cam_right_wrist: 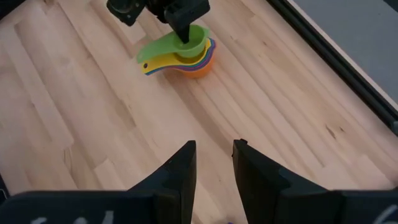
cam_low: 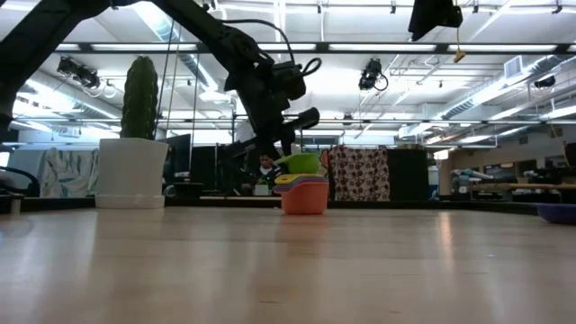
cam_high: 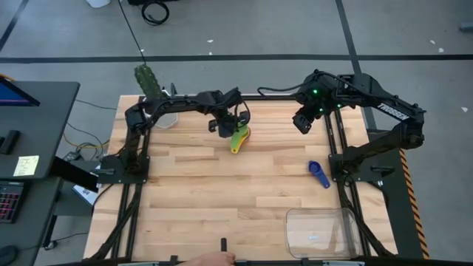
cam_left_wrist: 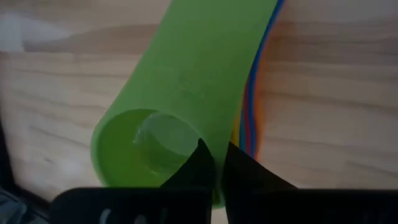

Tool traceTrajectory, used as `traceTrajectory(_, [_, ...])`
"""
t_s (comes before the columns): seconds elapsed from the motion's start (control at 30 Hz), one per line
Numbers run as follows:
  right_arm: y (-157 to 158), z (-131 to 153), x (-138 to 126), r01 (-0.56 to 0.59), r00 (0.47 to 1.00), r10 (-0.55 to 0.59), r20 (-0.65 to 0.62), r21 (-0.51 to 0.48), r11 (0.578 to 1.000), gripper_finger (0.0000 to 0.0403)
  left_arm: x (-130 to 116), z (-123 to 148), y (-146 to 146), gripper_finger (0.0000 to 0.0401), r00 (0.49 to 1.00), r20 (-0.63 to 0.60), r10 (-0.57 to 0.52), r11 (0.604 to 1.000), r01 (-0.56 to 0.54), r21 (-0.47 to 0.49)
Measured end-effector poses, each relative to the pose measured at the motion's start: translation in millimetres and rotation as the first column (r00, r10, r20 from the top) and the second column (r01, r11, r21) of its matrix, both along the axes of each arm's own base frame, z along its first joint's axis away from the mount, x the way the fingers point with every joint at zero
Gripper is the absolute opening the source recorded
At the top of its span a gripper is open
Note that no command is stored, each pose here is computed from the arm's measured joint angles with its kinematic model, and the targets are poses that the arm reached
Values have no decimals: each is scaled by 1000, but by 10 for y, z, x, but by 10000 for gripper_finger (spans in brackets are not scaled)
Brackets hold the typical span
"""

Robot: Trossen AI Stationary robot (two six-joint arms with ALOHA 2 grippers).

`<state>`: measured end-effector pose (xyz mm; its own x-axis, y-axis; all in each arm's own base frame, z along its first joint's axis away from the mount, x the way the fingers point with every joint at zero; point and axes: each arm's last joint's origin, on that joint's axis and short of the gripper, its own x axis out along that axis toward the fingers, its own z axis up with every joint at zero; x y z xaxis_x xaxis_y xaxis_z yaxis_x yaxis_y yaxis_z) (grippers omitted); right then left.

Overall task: Nest measuring cups in basket
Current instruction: Stack the green measuring cup on top of the yellow measuring cup

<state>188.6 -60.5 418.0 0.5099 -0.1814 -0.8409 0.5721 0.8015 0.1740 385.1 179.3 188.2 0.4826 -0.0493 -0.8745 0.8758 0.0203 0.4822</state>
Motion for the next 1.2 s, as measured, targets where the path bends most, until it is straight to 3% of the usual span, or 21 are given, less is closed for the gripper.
traceTrajectory(0.17, [4, -4, -6, -4, 1000, 4, -6, 9, 1000, 110, 13, -54, -9, 19, 1000, -18, 6, 1000, -6, -6])
traceTrajectory(0.3, [5, -7, -10, -4, 1000, 5, -11, 11, 1000, 110, 15, -53, -9, 49, 1000, -18, 13, 1000, -13, -5])
traceTrajectory(0.47, [7, -10, -15, -6, 1000, 6, -16, 15, 1000, 110, 24, -51, -13, 70, 993, -22, 119, 991, -120, -56])
traceTrajectory(0.73, [8, -12, -17, -6, 1000, 6, -19, 16, 1000, 110, 28, 20, -92, 74, 960, -47, 275, 956, -279, -91])
traceTrajectory(1.2, [9, -13, -19, -6, 1000, 6, -22, 17, 1000, 110, -10, 145, -163, 75, 945, -59, 323, 942, -327, -76])
